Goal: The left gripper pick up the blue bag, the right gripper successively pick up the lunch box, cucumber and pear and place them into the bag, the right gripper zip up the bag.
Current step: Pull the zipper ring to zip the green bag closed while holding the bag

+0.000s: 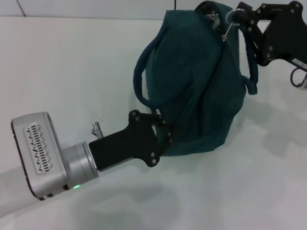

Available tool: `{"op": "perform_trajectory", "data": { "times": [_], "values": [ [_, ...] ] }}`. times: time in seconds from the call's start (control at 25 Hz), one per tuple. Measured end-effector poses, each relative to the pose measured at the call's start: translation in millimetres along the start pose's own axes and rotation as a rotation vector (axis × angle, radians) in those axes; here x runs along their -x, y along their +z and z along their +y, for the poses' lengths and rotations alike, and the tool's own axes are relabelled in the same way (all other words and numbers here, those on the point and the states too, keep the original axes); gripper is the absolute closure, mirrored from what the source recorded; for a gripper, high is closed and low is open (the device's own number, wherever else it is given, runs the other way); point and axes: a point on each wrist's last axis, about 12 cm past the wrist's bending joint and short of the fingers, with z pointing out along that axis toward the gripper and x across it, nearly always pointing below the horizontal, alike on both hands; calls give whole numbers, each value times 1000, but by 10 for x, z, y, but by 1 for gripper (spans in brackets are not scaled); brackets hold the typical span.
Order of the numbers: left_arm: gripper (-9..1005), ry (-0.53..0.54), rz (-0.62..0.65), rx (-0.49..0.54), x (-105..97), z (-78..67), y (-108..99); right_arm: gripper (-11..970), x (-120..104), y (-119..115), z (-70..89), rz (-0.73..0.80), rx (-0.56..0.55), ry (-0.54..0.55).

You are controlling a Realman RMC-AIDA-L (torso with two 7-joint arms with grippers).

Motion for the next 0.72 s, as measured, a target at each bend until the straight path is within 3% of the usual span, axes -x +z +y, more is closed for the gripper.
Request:
{"op": "perform_trajectory", "data": {
  "times": [0.16,0.36,0.72],
  "values": [
    [907,4,-4,55,-10,11,-125,947,-2,-28,35,-5,8,-51],
    [899,-25,-32,194,2,64,-251,947,7,-51,139,-30,53,-142],
    [883,-68,-78,210,46,73,-224,947,2,-7,164,-31,78,-152]
  ]
}}
